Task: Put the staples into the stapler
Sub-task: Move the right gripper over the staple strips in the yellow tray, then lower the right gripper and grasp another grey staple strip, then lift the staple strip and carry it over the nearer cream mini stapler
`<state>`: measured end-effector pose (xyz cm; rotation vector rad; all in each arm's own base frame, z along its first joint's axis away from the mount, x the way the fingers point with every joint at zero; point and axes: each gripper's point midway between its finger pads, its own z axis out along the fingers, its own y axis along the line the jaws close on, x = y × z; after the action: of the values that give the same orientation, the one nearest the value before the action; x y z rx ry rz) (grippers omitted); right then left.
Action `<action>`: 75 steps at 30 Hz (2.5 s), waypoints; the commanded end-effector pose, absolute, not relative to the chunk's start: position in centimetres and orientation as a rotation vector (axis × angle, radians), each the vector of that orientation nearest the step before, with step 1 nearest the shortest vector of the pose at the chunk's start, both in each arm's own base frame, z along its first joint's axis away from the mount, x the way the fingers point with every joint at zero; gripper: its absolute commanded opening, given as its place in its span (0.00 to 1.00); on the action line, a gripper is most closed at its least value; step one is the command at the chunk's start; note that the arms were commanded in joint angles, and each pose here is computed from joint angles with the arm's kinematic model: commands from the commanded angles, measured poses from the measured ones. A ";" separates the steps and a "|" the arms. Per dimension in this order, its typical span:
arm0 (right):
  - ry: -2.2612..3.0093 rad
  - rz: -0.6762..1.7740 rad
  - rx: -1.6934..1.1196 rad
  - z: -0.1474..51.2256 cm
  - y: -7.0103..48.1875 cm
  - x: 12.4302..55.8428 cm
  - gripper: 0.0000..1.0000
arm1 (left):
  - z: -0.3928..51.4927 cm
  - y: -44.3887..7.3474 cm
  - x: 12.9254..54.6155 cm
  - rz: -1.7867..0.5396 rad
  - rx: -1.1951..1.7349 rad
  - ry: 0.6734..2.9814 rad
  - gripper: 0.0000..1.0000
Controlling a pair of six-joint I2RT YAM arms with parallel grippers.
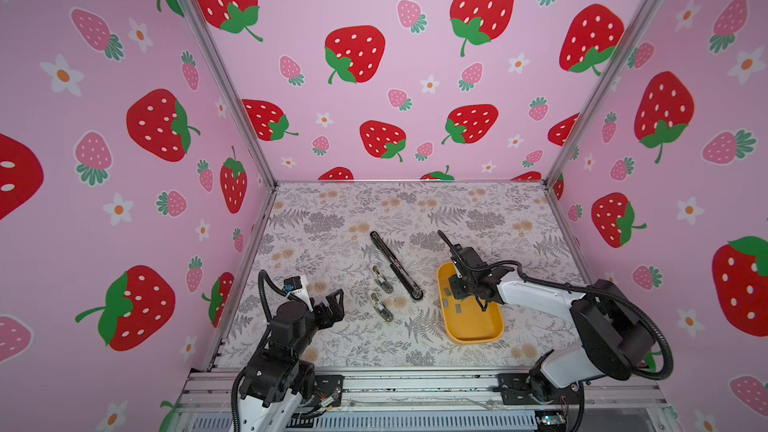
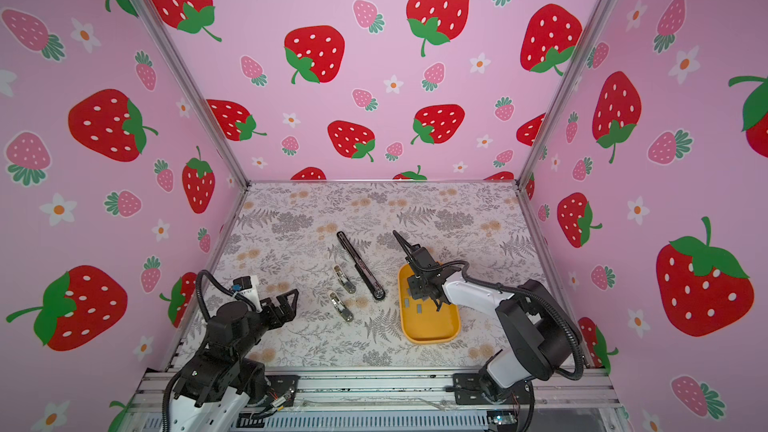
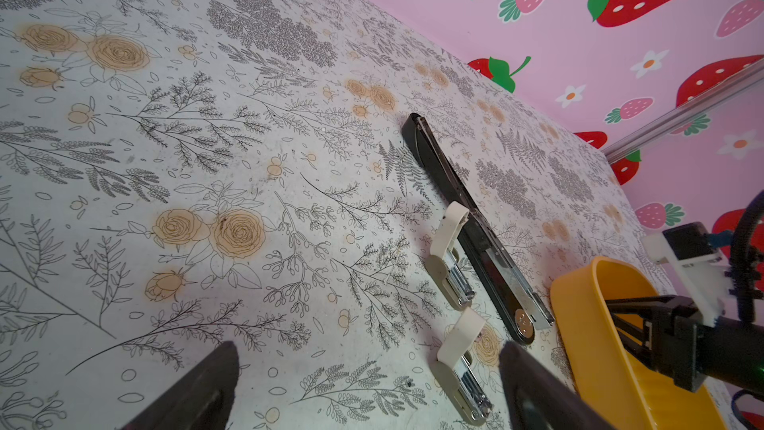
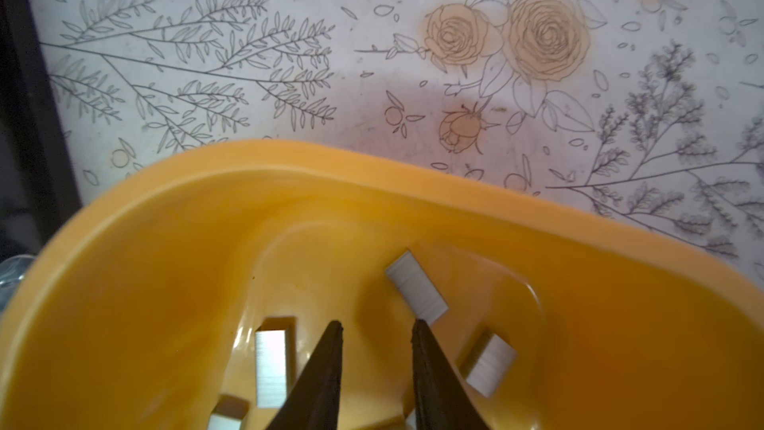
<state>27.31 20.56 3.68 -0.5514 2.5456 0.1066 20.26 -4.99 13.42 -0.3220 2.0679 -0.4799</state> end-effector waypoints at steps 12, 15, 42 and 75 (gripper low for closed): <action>2.535 0.140 -0.490 2.8 20.1 29.6 0.48 | 12.8 -5.0 20.1 -0.477 -0.330 2.083 0.99; 2.551 0.153 -0.498 2.3 20.3 29.4 0.48 | 12.8 -5.0 20.1 -0.477 -0.329 2.083 0.99; 2.581 0.103 -0.476 1.3 18.7 28.1 0.19 | 12.8 -4.9 20.2 -0.475 -0.330 2.083 0.99; 2.599 0.109 -0.488 1.1 18.9 27.9 0.12 | 12.8 -5.0 20.1 -0.476 -0.328 2.084 0.99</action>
<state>29.58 20.12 2.32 -0.4777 2.5234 0.1467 20.26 -4.99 13.42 -0.3220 2.0679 -0.4799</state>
